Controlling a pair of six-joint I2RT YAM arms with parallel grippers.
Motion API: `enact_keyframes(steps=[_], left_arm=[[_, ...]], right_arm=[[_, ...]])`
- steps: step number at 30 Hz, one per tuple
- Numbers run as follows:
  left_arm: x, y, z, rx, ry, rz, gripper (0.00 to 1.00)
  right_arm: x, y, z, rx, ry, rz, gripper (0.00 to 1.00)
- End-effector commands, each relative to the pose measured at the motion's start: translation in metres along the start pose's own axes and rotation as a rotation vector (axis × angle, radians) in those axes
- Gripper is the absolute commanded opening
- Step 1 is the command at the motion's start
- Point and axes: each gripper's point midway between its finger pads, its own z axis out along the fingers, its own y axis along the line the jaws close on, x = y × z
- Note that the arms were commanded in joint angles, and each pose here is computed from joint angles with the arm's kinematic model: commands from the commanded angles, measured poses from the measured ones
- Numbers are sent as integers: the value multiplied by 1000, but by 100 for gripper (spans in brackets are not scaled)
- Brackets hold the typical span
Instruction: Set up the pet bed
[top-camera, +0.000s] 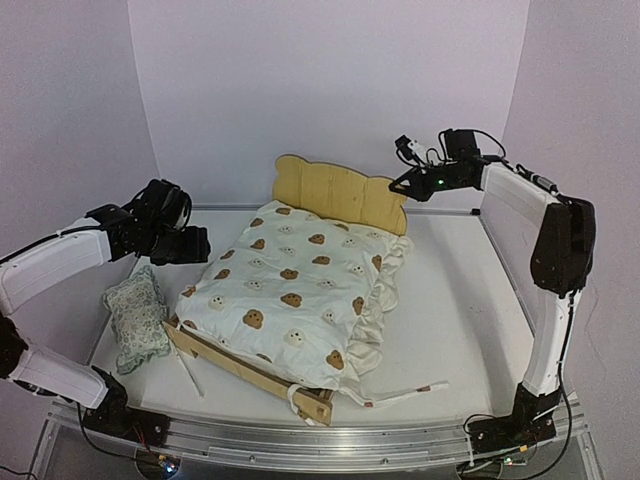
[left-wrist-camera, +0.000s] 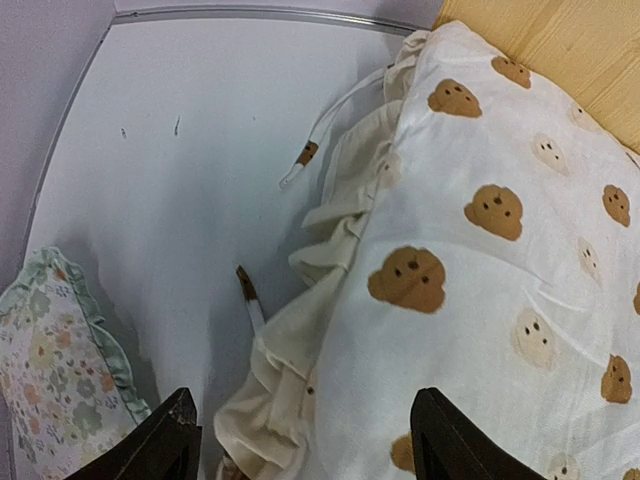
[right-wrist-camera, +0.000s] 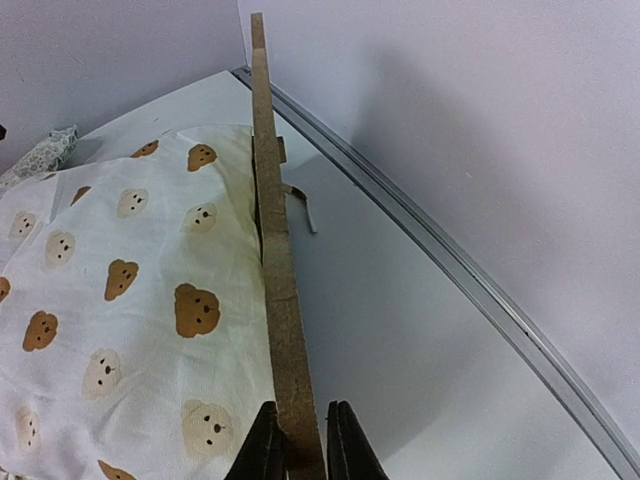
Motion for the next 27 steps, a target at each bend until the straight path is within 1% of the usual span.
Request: enact_keyframes(steps=[1, 3, 6, 11, 15, 18, 22, 25, 27], left_arm=[[1, -7, -12, 15, 8, -5, 72], [0, -11, -14, 13, 9, 4, 72], [-2, -15, -16, 5, 5, 10, 71], [-2, -17, -18, -17, 7, -3, 67], [2, -15, -21, -31, 13, -25, 63], [9, -7, -23, -62, 31, -45, 63], [33, -1, -16, -63, 74, -76, 60], [52, 1, -6, -45, 96, -94, 57], [59, -1, 0, -24, 98, -100, 55]], right_arm=[[19, -32, -19, 175, 72, 107, 3], [31, -47, -31, 255, 103, 135, 1], [51, -60, -51, 368, 165, 147, 0], [82, -69, -86, 555, 273, 140, 0], [109, -69, -116, 689, 348, 177, 0], [128, -56, -142, 774, 378, 236, 0], [151, -26, -175, 844, 373, 333, 0], [165, 2, -192, 838, 350, 416, 0], [170, 22, -199, 802, 336, 465, 0]])
